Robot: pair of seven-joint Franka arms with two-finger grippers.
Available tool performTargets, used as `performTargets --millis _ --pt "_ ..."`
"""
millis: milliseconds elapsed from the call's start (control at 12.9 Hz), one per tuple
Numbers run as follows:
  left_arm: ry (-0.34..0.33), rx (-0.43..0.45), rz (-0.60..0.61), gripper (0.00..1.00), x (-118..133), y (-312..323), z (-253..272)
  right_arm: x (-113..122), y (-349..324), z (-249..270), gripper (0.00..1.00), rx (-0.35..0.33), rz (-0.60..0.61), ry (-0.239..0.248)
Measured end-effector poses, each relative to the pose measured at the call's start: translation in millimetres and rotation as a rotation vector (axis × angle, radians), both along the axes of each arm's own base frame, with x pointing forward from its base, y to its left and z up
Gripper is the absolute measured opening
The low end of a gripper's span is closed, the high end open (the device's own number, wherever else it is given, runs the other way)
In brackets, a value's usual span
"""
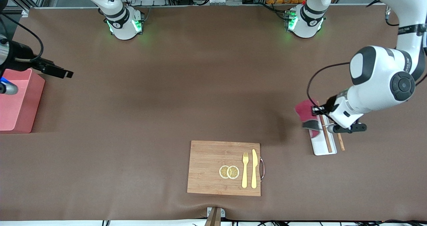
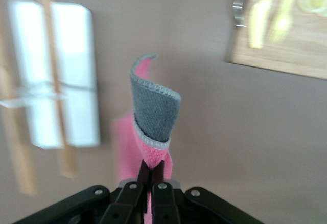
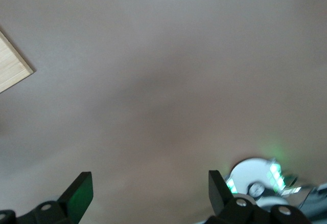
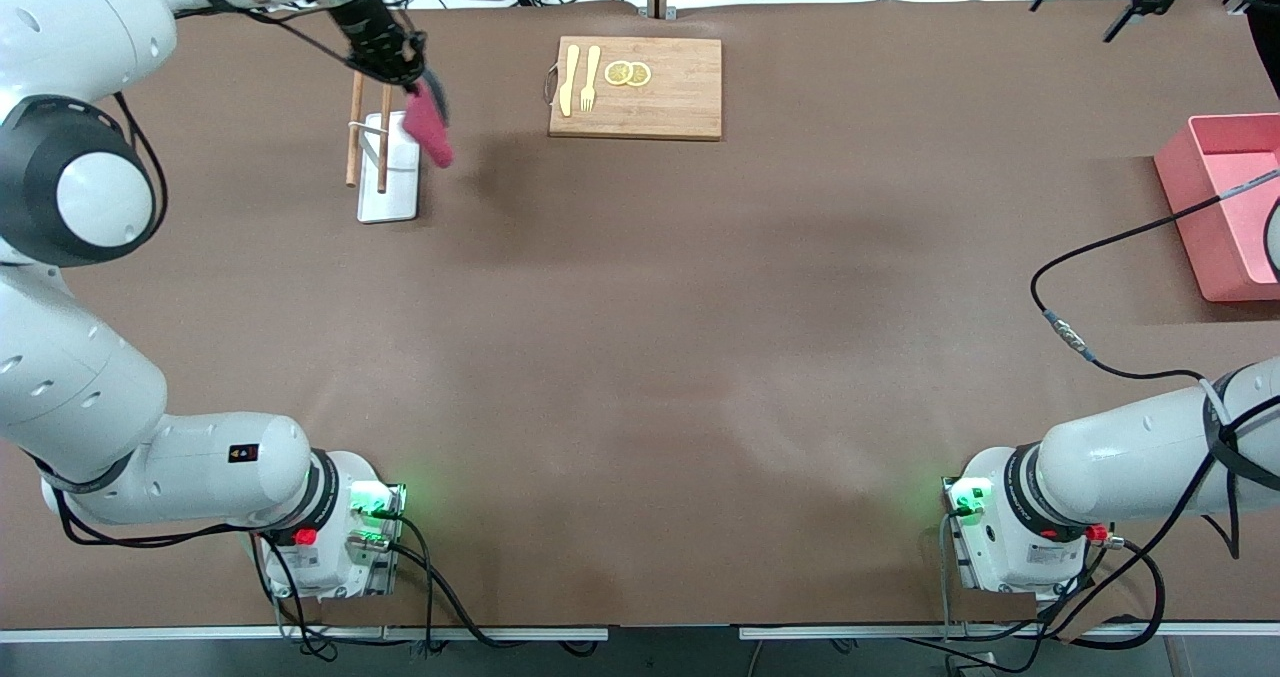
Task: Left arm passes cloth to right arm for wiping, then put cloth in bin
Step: 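Carry the cloth toward the table center while the right gripper reaches it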
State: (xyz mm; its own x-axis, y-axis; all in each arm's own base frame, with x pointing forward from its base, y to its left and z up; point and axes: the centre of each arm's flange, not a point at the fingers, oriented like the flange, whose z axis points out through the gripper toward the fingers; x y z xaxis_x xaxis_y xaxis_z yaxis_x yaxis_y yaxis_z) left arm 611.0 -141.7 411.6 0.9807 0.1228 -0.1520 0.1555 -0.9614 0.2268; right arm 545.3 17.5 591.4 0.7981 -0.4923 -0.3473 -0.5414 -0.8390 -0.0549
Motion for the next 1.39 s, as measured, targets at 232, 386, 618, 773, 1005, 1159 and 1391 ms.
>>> performTargets --millis 232,386,618,773,1005,1159,1391 --pt "0.030 -0.052 0.111 0.04 -14.7 -89.2 30.0 -3.2 56.5 -4.1 1.00 -0.003 -0.159 0.089" --pt "0.046 -0.081 0.182 0.04 -23.1 -139.9 45.6 -1.9 93.5 -15.2 1.00 0.022 -0.260 0.174" --pt "0.071 -0.161 0.292 0.04 -34.9 -201.6 48.0 10.0 128.0 -43.5 1.00 0.079 -0.422 0.328" --pt "0.074 -0.209 0.371 0.04 -41.8 -237.1 44.6 27.6 142.2 -68.9 1.00 0.140 -0.540 0.421" --pt "0.078 -0.293 0.511 0.04 -49.9 -293.6 45.5 51.8 159.3 -105.7 1.00 0.172 -0.656 0.454" --pt "0.080 -0.352 0.585 0.04 -54.8 -325.4 37.0 65.0 174.5 -127.8 1.00 0.195 -0.707 0.443" --pt "0.079 -0.446 0.701 0.04 -65.2 -363.1 19.5 76.4 198.6 -159.9 1.00 0.228 -0.745 0.449"
